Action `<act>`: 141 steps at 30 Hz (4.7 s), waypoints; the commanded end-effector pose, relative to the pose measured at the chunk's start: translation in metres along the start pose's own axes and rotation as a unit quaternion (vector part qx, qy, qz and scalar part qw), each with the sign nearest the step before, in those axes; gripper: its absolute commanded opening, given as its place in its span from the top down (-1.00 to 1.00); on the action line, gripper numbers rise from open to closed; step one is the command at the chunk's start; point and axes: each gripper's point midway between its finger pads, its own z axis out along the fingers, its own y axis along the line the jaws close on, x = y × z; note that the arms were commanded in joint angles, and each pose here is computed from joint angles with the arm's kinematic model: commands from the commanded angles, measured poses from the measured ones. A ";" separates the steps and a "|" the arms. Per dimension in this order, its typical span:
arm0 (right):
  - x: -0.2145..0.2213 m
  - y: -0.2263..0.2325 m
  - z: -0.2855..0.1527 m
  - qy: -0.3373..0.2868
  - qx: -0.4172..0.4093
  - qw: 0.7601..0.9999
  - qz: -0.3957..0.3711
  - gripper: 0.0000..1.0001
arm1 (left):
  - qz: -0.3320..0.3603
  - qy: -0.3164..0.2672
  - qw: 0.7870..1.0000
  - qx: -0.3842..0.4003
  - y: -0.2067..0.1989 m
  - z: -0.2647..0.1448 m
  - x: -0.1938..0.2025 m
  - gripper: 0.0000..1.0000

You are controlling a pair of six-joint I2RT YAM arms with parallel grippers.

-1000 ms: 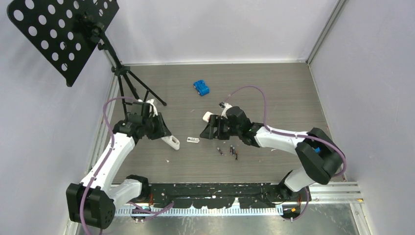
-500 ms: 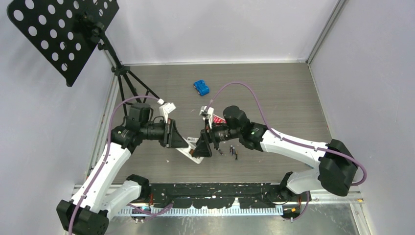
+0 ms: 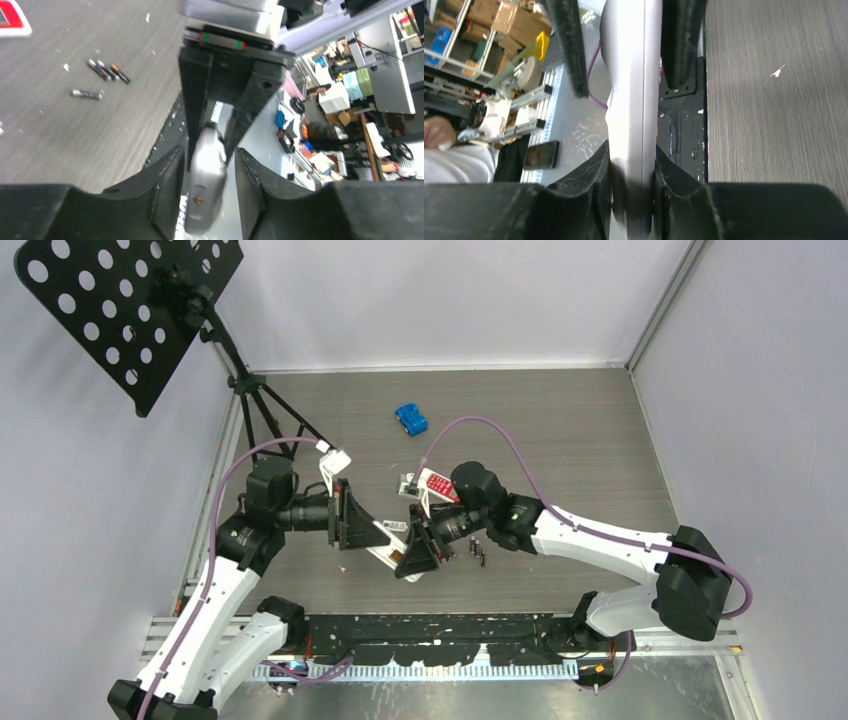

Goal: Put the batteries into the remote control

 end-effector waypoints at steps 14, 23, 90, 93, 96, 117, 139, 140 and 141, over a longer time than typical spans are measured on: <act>-0.109 0.018 -0.021 -0.251 0.026 0.967 0.032 0.73 | -0.049 -0.299 0.953 0.032 -0.012 -0.009 -0.109 -0.14; -0.120 0.011 -0.022 -0.266 -0.004 0.961 0.073 0.72 | -0.028 -0.264 0.963 0.052 -0.019 -0.005 -0.096 0.17; 0.114 -0.211 -0.073 0.128 0.580 0.789 0.160 0.35 | 0.071 -0.227 0.957 -0.167 0.082 -0.001 -0.080 1.00; 0.110 -0.214 -0.079 0.122 0.599 0.776 0.157 0.66 | 0.067 -0.227 0.957 -0.166 0.082 -0.001 -0.080 1.00; 0.101 -0.215 -0.086 0.104 0.614 0.768 0.149 0.77 | 0.057 -0.229 0.957 -0.169 0.084 -0.001 -0.080 1.00; -0.114 -0.074 -0.061 -0.311 0.391 0.866 0.010 0.84 | -0.136 -0.254 0.946 -0.147 0.102 0.017 -0.092 1.00; -0.099 -0.096 -0.039 -0.256 0.428 0.862 -0.089 0.61 | -0.272 -0.196 0.931 -0.144 0.091 0.024 -0.086 1.00; -0.098 -0.095 -0.038 -0.252 0.425 0.865 -0.089 0.58 | -0.271 -0.196 0.931 -0.144 0.092 0.024 -0.086 1.00; -0.096 -0.095 -0.038 -0.249 0.423 0.867 -0.088 0.53 | -0.270 -0.197 0.931 -0.145 0.092 0.024 -0.087 1.00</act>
